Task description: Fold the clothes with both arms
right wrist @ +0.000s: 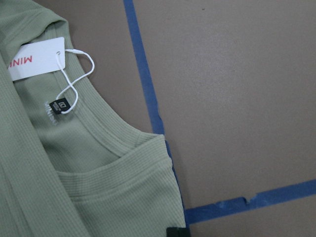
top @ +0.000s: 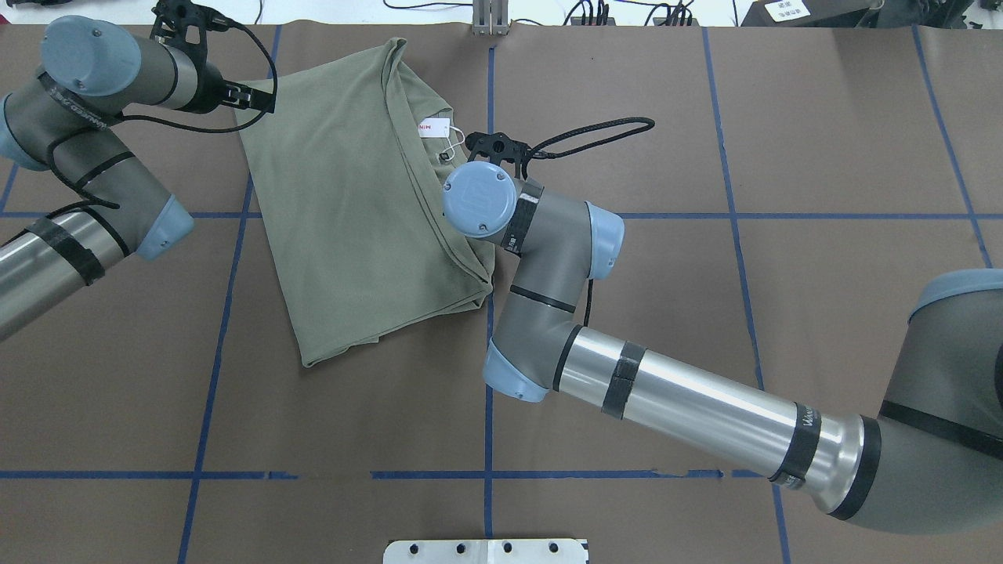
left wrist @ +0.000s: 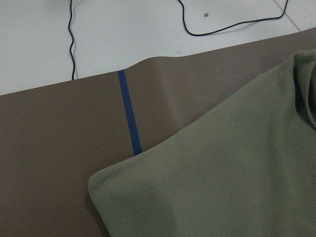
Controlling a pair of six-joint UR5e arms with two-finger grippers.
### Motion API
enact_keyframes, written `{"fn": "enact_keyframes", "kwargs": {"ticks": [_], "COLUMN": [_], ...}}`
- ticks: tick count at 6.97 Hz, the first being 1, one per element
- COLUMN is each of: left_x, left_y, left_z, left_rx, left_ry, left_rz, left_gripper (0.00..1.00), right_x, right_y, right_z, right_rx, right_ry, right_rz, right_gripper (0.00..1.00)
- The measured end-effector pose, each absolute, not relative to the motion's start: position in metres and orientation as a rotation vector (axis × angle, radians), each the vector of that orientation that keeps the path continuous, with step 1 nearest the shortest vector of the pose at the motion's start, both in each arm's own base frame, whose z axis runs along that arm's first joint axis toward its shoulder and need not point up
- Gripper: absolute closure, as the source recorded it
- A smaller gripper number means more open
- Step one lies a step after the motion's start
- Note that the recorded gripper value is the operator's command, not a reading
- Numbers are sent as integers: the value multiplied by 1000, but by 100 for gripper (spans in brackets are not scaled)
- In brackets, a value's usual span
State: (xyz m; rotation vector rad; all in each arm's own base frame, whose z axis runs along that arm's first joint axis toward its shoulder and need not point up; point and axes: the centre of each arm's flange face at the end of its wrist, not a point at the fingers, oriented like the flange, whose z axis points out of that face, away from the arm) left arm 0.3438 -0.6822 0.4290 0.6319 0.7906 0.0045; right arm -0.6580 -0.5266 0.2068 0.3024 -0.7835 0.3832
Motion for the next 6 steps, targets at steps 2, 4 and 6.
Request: {"fn": "enact_keyframes", "kwargs": {"ticks": [2, 4, 6], "left_x": [345, 346, 347], "left_y": [-682, -680, -680], "left_z": [429, 429, 429], "left_rx": [632, 634, 634], "left_ry": [792, 795, 795], "left_rz": [6, 9, 10], "left_gripper": [0, 0, 0], "right_x": [-657, -652, -619], "right_y": [-527, -525, -503], "right_z": [204, 201, 215], "right_rx": [305, 298, 293], "right_ry": [-784, -781, -781], "right_rz": [379, 377, 373], "right_gripper": [100, 100, 100]}}
